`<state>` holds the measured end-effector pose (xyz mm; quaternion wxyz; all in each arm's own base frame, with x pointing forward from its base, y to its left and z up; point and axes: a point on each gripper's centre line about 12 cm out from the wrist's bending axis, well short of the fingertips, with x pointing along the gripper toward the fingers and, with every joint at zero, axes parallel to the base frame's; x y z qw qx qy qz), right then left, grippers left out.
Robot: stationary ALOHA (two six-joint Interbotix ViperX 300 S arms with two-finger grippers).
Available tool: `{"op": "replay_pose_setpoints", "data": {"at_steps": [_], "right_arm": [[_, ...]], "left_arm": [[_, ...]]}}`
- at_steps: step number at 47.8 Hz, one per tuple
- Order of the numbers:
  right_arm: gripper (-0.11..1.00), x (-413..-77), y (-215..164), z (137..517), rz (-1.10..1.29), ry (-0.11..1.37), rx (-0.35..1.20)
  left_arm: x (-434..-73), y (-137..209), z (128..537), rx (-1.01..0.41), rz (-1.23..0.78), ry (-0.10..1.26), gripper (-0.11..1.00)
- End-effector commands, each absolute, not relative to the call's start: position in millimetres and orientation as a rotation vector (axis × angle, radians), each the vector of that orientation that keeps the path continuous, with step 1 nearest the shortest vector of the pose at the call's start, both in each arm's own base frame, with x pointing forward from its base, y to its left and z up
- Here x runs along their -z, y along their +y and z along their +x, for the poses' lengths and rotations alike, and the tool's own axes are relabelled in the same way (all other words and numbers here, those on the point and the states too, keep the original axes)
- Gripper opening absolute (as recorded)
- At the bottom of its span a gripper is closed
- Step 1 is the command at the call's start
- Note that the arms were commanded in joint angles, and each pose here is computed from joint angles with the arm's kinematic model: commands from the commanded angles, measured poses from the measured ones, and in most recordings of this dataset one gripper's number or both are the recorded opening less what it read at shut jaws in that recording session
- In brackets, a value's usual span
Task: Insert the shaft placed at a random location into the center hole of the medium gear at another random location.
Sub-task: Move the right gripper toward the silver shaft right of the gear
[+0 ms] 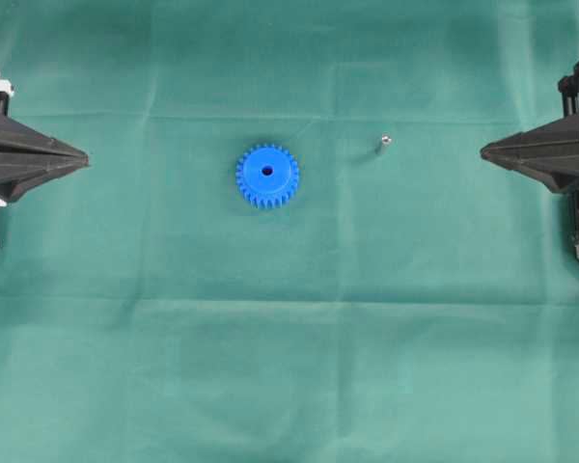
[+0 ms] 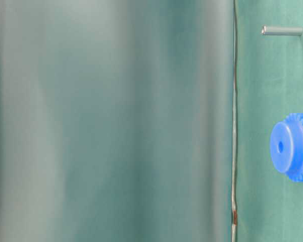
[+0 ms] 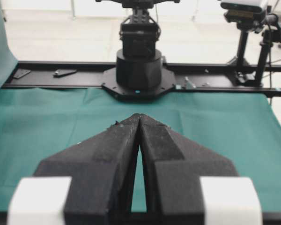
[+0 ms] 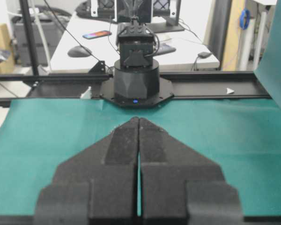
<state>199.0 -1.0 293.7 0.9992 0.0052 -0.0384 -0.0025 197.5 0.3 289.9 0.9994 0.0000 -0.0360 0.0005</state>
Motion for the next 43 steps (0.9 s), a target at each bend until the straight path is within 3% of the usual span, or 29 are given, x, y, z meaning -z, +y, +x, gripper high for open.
{"op": "replay_pose_setpoints", "data": {"at_steps": [1,18,31,36,43], "right_arm": [[0.01,-295,-2,200,-0.02,-0.08,0.009],[0.01,-288,-7,204,-0.016,-0.027,0.034],[0.03,-255,-34,226,0.004,0.084,0.15],[0.2,-236,-46,237,0.02,0.154,0.197],[0.63,-205,-61,252,0.036,0.273,0.243]], "left_arm": [[-298,-3,201,0.019,0.008,-0.063,0.0],[-298,-4,200,0.019,0.01,-0.058,0.0],[-297,-3,200,0.019,0.013,-0.051,0.0],[-296,-3,200,0.017,0.013,-0.048,0.0],[-294,-3,200,0.017,0.012,-0.031,0.0]]}}
